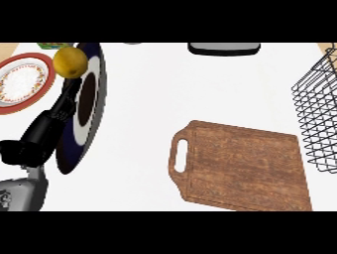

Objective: Pick the sweet potato from the cutting board and place it in the basket

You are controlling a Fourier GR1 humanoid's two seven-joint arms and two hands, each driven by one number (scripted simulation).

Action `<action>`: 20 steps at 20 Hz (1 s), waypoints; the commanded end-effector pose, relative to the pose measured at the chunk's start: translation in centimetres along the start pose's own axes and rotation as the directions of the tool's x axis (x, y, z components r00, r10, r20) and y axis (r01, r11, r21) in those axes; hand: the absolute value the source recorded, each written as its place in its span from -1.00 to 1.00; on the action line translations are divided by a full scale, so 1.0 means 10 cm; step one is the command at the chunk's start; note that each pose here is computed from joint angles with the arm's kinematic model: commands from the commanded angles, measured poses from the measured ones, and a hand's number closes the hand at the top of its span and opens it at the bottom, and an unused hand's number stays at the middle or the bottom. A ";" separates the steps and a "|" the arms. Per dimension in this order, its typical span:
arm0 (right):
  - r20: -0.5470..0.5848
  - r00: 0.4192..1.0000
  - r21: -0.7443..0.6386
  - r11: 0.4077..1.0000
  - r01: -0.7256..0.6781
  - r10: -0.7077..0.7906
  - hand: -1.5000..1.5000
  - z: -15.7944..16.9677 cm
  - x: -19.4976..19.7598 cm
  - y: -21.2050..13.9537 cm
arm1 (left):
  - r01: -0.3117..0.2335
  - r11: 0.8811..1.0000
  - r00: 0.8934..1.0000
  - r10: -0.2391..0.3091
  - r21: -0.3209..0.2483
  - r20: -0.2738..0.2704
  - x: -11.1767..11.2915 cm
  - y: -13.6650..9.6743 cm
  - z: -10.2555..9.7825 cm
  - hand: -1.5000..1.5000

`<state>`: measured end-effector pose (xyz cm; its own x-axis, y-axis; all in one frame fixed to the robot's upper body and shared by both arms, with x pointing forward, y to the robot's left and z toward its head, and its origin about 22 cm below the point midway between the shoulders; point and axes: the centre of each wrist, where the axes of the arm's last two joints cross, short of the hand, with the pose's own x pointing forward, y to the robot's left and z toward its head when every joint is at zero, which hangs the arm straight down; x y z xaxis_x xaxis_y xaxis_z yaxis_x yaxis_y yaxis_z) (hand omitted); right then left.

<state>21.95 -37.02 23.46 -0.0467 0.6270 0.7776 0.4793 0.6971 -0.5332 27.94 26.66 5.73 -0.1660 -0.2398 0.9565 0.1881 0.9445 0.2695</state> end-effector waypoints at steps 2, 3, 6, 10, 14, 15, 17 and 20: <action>-0.029 1.000 0.042 0.999 -0.007 0.009 1.00 -0.42 -0.43 -0.13 | 0.015 1.000 1.000 -0.015 -0.006 0.022 0.07 -0.09 -0.14 0.00; -0.025 1.000 0.033 0.999 -0.018 0.018 1.00 -0.33 -0.42 -0.04 | -0.017 1.000 1.000 0.017 0.009 -0.006 0.08 0.04 -0.07 0.00; -0.032 0.999 0.034 0.999 -0.041 0.042 1.00 -0.38 -0.83 -0.01 | -0.014 1.000 1.000 0.014 -0.006 0.008 0.00 -0.14 -0.06 0.00; -0.024 1.000 -0.014 1.000 -0.018 0.017 1.00 -0.54 -1.07 -0.04 | 0.000 1.000 1.000 0.000 -0.012 -0.008 0.00 0.04 -0.01 0.00; 0.024 0.998 -0.065 0.997 -0.052 0.054 1.00 -0.67 -1.18 -0.09 | -0.001 1.000 1.000 0.001 -0.013 -0.008 0.03 -0.16 0.05 0.00; 0.039 0.996 -0.063 0.995 -0.075 0.078 1.00 -0.59 -1.23 0.22 | 0.008 1.000 1.000 -0.008 -0.003 0.004 0.03 -0.04 0.11 0.00; 0.044 0.994 -0.094 0.991 -0.094 0.099 1.00 -0.62 -1.27 0.11 | 0.006 1.000 1.000 -0.006 0.005 0.003 -0.05 0.09 0.19 0.00; -0.009 0.997 -0.173 0.982 0.076 -0.078 1.00 -0.79 -1.40 0.27 | 0.005 1.000 1.000 -0.005 -0.019 0.011 0.09 0.06 -0.04 0.00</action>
<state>29.22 -46.54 15.24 -0.0536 0.6389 0.7674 0.5851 0.6428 -0.4944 27.74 26.48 6.27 -0.1667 -0.2439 0.9554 0.1962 0.9413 0.2745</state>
